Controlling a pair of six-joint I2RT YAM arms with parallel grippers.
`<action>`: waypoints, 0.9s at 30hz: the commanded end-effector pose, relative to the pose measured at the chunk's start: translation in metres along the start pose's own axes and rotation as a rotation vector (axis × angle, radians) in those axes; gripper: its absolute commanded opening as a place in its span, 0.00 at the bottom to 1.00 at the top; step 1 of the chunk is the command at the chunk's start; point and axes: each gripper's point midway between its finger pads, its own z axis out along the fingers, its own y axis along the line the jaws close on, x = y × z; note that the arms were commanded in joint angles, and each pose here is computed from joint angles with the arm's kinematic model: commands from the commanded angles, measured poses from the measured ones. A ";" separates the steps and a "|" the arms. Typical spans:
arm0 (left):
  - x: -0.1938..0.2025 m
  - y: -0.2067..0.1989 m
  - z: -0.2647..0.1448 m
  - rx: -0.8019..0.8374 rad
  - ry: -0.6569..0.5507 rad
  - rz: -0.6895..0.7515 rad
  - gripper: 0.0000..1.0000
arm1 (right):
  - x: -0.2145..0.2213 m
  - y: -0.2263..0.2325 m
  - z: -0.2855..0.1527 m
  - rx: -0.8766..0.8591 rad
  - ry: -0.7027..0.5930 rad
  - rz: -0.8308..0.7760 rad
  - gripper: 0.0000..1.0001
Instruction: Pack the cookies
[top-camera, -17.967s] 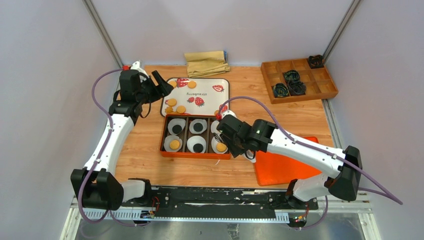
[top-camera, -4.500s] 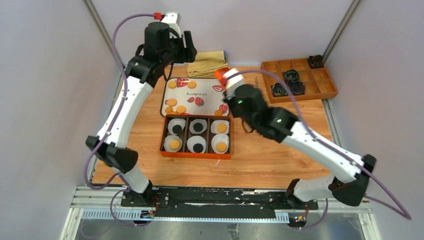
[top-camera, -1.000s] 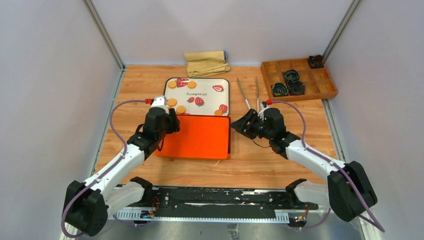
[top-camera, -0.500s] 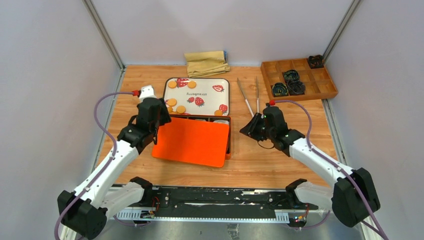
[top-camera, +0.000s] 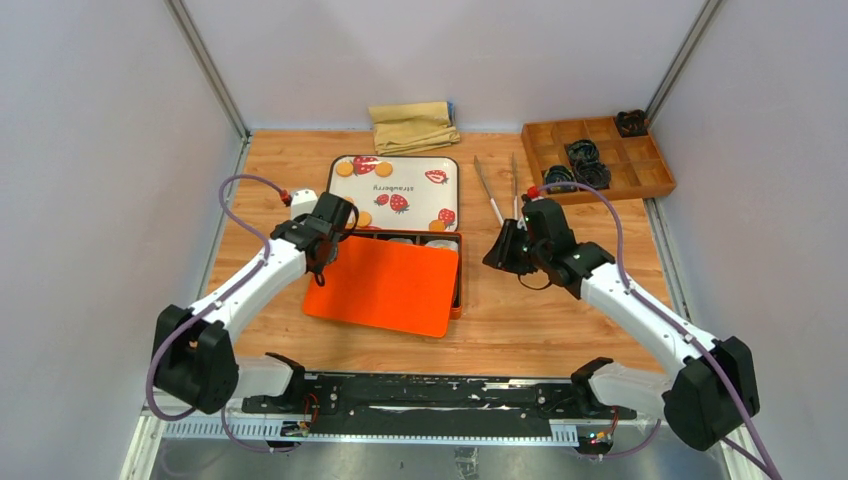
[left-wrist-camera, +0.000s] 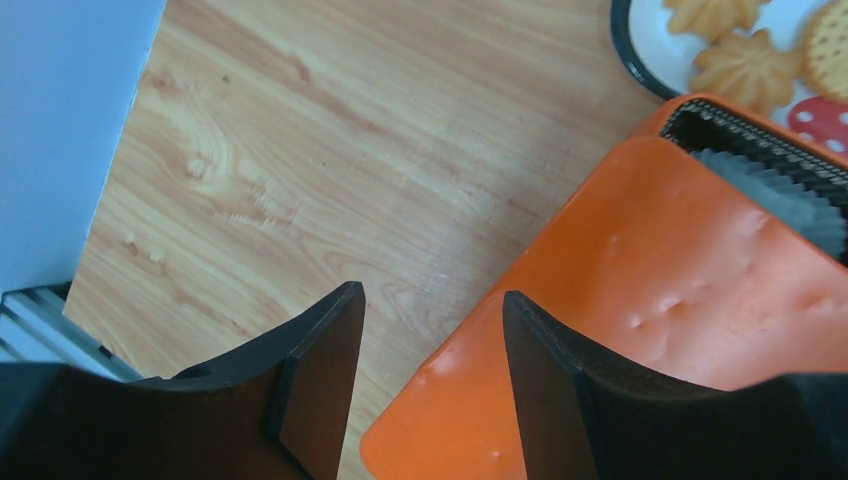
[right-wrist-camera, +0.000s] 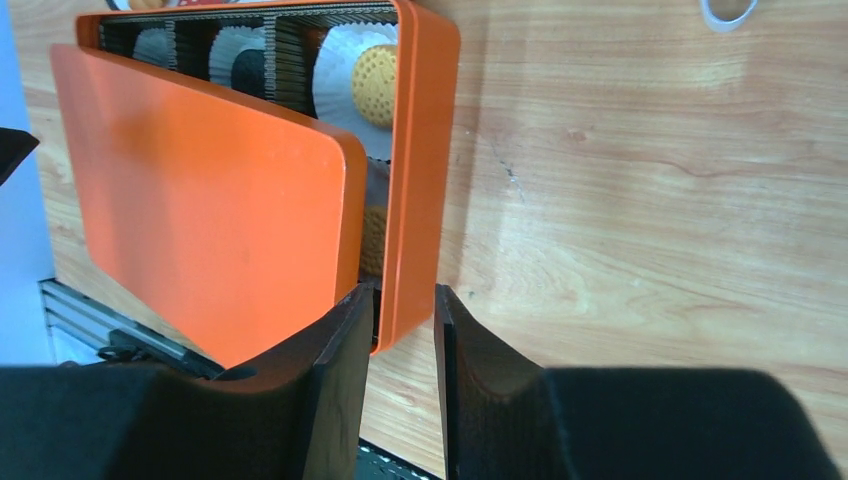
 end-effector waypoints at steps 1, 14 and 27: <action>0.012 0.010 0.009 -0.076 0.031 -0.015 0.60 | 0.002 -0.008 -0.008 0.076 0.052 -0.083 0.33; 0.070 0.022 0.008 -0.015 0.138 -0.014 0.57 | 0.054 -0.024 0.004 0.124 0.251 -0.136 0.24; 0.059 0.012 -0.007 0.128 0.078 -0.091 0.56 | 0.095 -0.016 0.006 0.082 0.373 -0.143 0.23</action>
